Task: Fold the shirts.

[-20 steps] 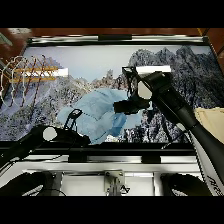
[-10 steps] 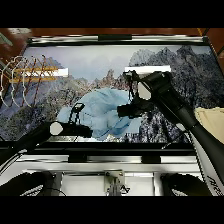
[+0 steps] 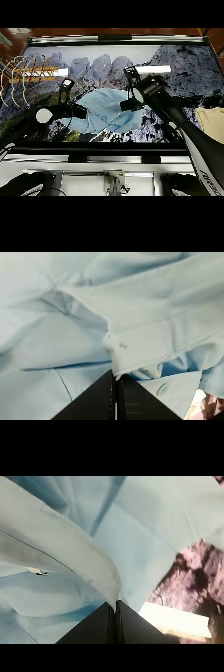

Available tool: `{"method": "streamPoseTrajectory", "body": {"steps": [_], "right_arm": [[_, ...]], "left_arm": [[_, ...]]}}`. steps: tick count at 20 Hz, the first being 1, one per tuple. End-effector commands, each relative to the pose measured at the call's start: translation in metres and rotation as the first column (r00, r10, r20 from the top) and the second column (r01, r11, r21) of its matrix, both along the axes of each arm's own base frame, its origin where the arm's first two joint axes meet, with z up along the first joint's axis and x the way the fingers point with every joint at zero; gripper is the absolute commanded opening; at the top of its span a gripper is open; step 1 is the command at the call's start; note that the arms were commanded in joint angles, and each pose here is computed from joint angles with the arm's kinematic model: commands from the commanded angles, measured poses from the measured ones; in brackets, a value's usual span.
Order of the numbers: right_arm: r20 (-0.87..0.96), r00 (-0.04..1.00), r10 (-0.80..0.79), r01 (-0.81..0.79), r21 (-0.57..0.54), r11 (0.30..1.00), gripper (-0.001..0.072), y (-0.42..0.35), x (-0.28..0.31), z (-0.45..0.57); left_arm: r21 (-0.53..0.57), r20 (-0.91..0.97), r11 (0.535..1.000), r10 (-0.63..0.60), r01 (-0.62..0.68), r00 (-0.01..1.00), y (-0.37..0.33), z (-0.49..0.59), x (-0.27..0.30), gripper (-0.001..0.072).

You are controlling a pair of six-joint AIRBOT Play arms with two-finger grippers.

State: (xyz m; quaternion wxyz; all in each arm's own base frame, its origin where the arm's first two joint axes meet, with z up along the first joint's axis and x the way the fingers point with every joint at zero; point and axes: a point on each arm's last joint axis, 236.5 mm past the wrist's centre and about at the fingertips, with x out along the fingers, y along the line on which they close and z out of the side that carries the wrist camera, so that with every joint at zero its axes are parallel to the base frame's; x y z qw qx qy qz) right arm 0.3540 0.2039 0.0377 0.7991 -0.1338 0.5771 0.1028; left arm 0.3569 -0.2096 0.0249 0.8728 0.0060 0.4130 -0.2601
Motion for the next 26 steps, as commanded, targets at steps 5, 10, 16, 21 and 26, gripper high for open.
{"method": "streamPoseTrajectory", "body": {"steps": [5, 10, 16, 21, 26], "right_arm": [[-0.148, 0.983, -0.107, 0.106, -0.015, 0.994, 0.0538, -0.004, -0.008, -0.043], [-0.379, 0.898, -0.224, 0.241, -0.002, 0.97, 0.0632, -0.03, -0.053, -0.029], [-0.526, 0.805, -0.274, 0.338, 0.026, 0.941, 0.0631, -0.016, -0.093, -0.088], [-0.491, 0.814, -0.311, 0.387, 0.058, 0.92, 0.0596, -0.007, -0.074, -0.109], [-0.43, 0.847, -0.312, 0.339, -0.013, 0.941, 0.0076, -0.029, -0.063, -0.107]], "left_arm": [[0.003, 0.006, 1.0, 0.027, -0.027, 1.0, 0.001, -0.007, 0.014, 0.0052], [0.012, 0.005, 0.999, 0.03, -0.03, 1.0, 0.001, -0.015, 0.019, 0.0052], [0.009, 0.013, 0.999, 0.034, -0.034, 0.999, 0.001, -0.014, 0.021, 0.0052], [0.009, 0.013, 0.999, 0.033, -0.033, 0.999, 0.001, -0.014, 0.021, 0.0052], [-0.002, 0.04, 0.999, 0.032, -0.032, 0.999, -0.002, -0.002, 0.027, 0.0052]]}}
